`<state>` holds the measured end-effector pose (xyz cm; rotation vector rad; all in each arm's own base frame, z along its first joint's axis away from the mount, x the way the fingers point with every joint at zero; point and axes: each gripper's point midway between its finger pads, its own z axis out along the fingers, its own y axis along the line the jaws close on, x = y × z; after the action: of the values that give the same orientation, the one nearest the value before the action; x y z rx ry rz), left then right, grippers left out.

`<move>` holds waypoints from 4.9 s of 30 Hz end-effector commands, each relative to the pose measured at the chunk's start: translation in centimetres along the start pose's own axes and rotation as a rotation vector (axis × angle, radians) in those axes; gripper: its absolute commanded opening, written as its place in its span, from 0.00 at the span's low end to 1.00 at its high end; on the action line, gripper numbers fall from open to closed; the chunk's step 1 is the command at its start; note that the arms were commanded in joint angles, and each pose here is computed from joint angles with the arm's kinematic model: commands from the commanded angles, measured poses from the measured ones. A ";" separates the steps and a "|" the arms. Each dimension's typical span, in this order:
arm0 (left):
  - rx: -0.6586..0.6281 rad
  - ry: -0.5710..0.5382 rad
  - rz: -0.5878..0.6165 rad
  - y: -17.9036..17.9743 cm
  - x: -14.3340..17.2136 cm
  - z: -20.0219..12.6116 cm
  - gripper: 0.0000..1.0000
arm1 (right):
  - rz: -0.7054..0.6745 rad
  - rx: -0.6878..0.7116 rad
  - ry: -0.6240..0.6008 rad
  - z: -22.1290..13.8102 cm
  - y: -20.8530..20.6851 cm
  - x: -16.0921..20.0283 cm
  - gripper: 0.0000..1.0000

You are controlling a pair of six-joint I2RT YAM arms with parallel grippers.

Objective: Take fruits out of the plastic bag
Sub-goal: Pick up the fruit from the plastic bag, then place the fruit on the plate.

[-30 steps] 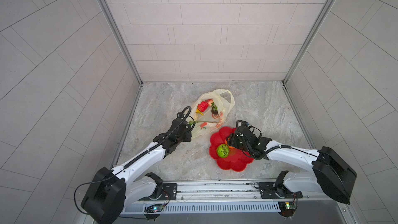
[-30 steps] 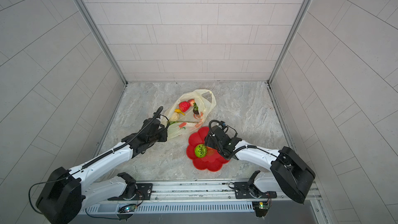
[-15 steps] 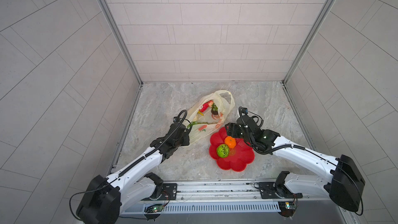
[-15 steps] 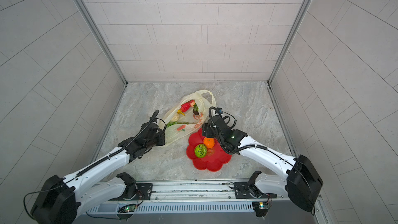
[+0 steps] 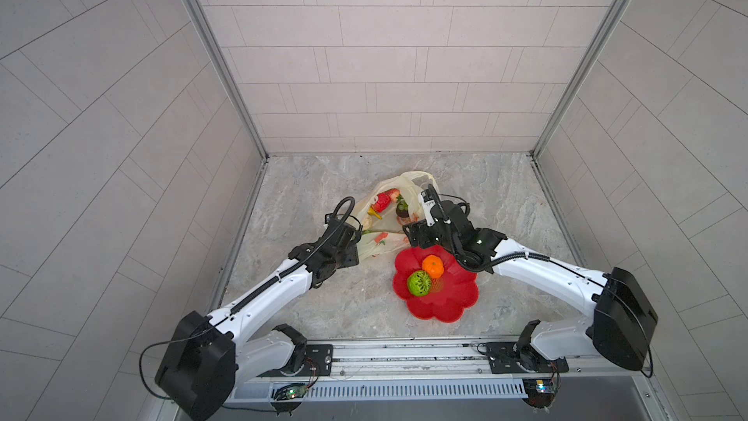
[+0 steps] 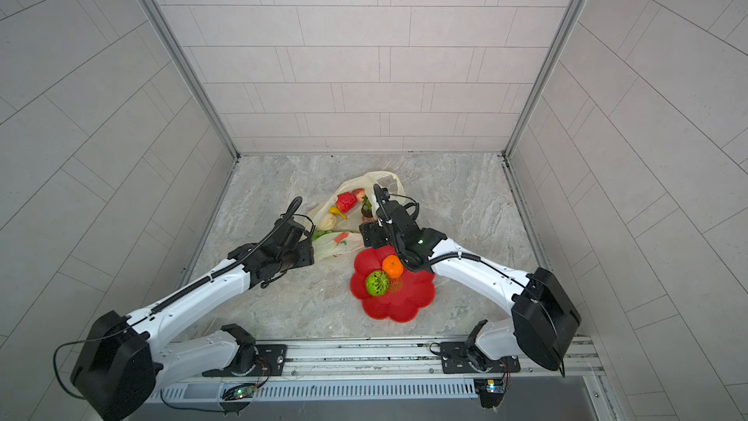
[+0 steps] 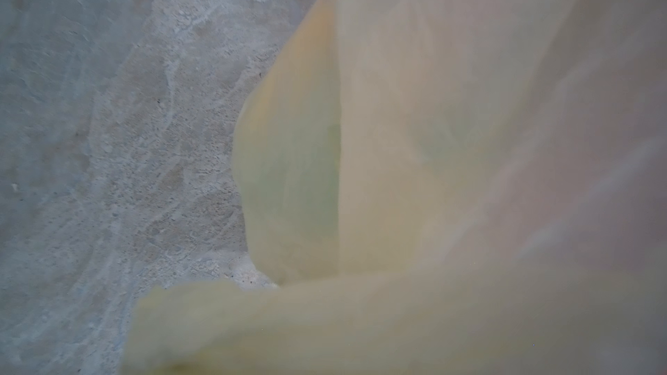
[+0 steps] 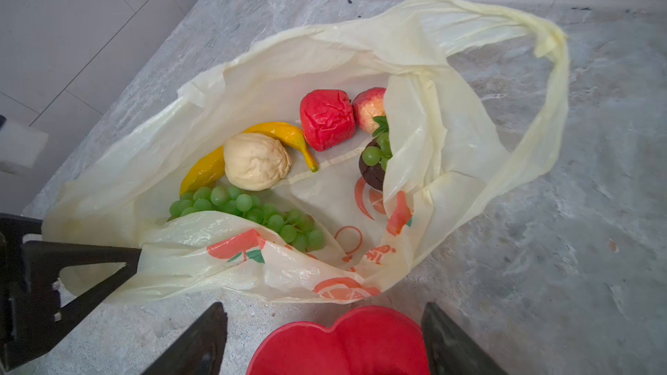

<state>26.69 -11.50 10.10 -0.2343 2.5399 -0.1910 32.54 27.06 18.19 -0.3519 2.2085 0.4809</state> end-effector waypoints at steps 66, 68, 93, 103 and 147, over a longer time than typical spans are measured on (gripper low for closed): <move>0.023 -0.027 -0.127 3.1 -1.9 4.4 0.19 | -0.170 -0.057 0.161 12.8 7.8 -4.1 0.60; 0.026 -0.026 -0.126 3.1 -1.9 4.5 0.19 | -0.159 -0.065 0.152 12.0 7.6 -4.2 0.60; 0.006 -0.040 -0.118 3.4 -2.2 4.1 0.19 | -0.320 0.337 0.336 -2.8 -1.6 3.3 0.62; -0.010 -0.048 -0.113 3.7 -2.3 4.0 0.19 | -0.299 0.404 0.425 -7.0 -3.9 8.9 0.62; -0.018 -0.068 -0.105 4.0 -2.7 3.3 0.19 | -0.483 0.691 0.601 -4.8 -8.6 14.3 0.69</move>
<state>30.26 -7.99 7.69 -0.3742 2.4758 -0.2260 23.44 16.28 7.36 -0.6701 2.5934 -0.6657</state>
